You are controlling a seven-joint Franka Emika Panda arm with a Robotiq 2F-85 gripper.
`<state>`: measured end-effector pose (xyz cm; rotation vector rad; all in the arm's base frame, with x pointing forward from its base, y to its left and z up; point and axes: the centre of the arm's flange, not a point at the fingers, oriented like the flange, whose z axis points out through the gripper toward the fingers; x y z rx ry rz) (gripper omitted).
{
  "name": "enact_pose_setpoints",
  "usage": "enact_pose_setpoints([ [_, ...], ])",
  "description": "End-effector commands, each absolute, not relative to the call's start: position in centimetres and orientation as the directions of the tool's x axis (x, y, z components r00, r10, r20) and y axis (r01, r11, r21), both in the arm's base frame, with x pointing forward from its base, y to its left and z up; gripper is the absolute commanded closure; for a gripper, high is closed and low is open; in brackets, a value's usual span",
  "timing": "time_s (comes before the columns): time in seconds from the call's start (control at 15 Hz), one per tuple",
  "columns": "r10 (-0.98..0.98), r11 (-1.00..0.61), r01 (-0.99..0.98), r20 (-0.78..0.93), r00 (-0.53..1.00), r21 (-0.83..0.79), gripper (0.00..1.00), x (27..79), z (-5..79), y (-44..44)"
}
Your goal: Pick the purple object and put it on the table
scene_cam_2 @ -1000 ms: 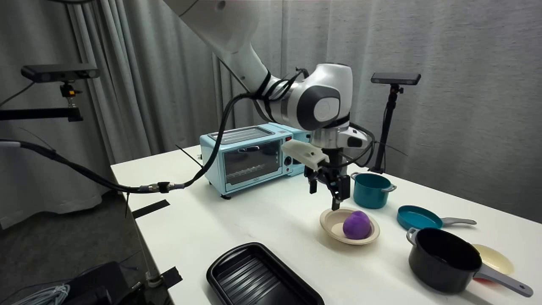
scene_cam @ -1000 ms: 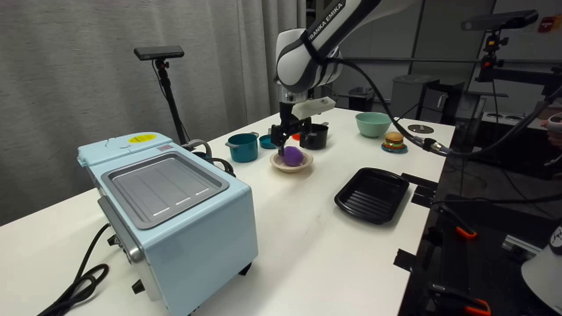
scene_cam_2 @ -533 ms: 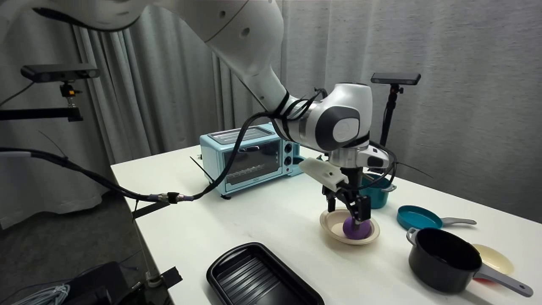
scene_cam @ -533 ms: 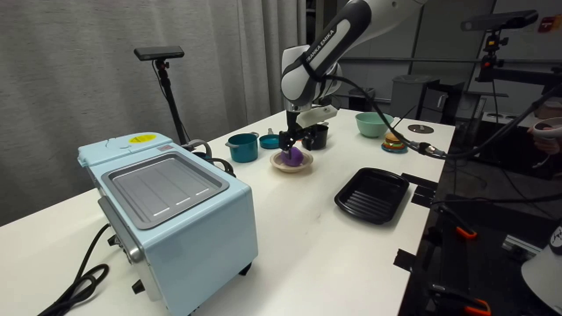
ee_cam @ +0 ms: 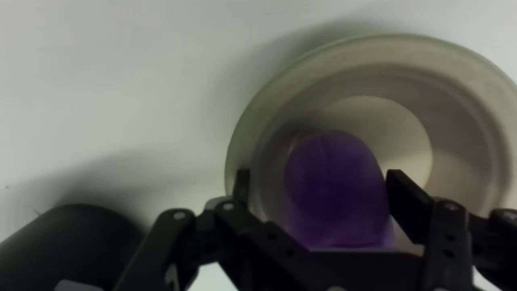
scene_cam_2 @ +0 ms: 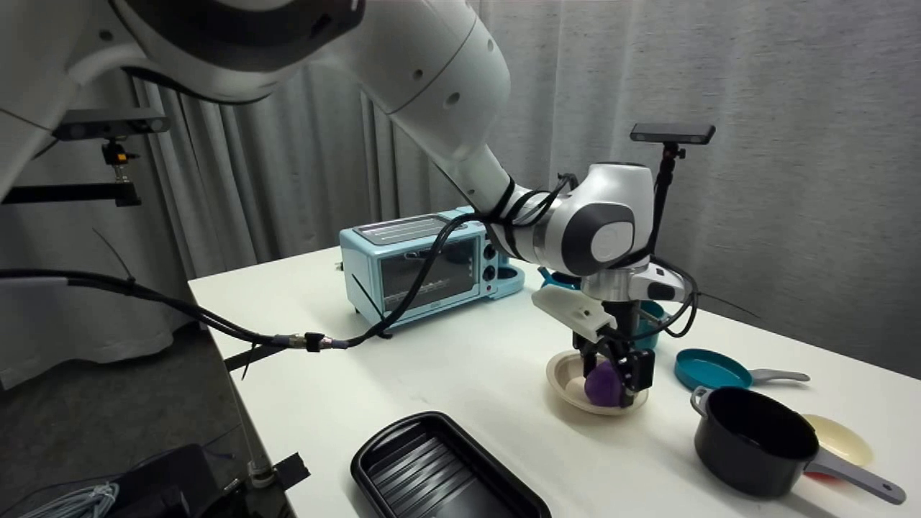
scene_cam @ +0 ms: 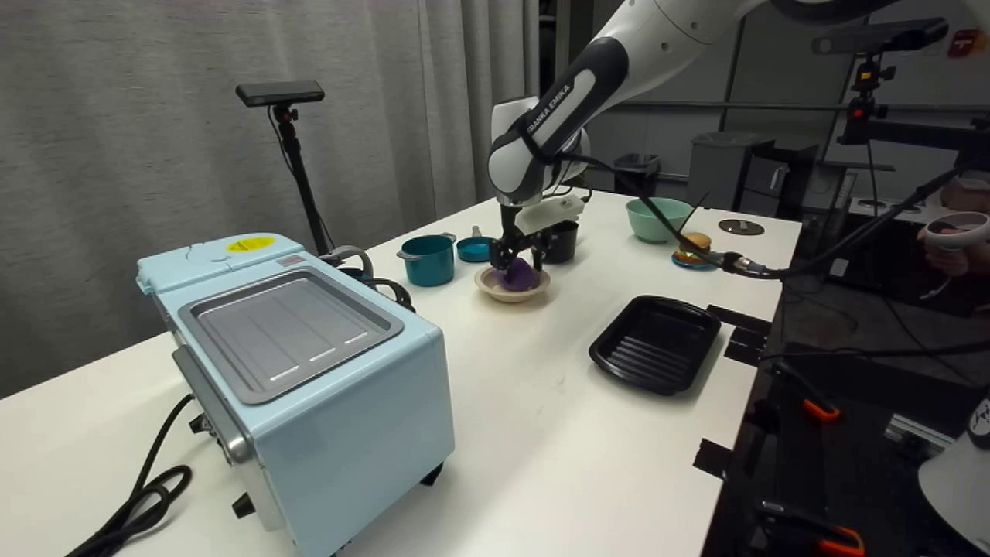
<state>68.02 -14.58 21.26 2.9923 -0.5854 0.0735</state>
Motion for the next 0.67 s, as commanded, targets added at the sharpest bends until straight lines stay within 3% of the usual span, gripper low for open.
enact_pose_setpoints([
  [0.0, -0.377, -0.918, -0.385, 0.094, 0.921, 0.094, 0.47, 70.3, 20.8, -14.9],
  [0.4, -0.354, -0.928, -0.365, 0.132, 0.926, 0.075, 0.91, 70.7, 23.8, -14.5],
  [0.47, -0.357, -0.928, -0.368, 0.138, 0.924, 0.063, 0.96, 70.7, 24.7, -14.5],
  [0.6, -0.363, -0.927, -0.373, 0.151, 0.92, 0.046, 0.95, 70.3, 26.9, -14.5],
])
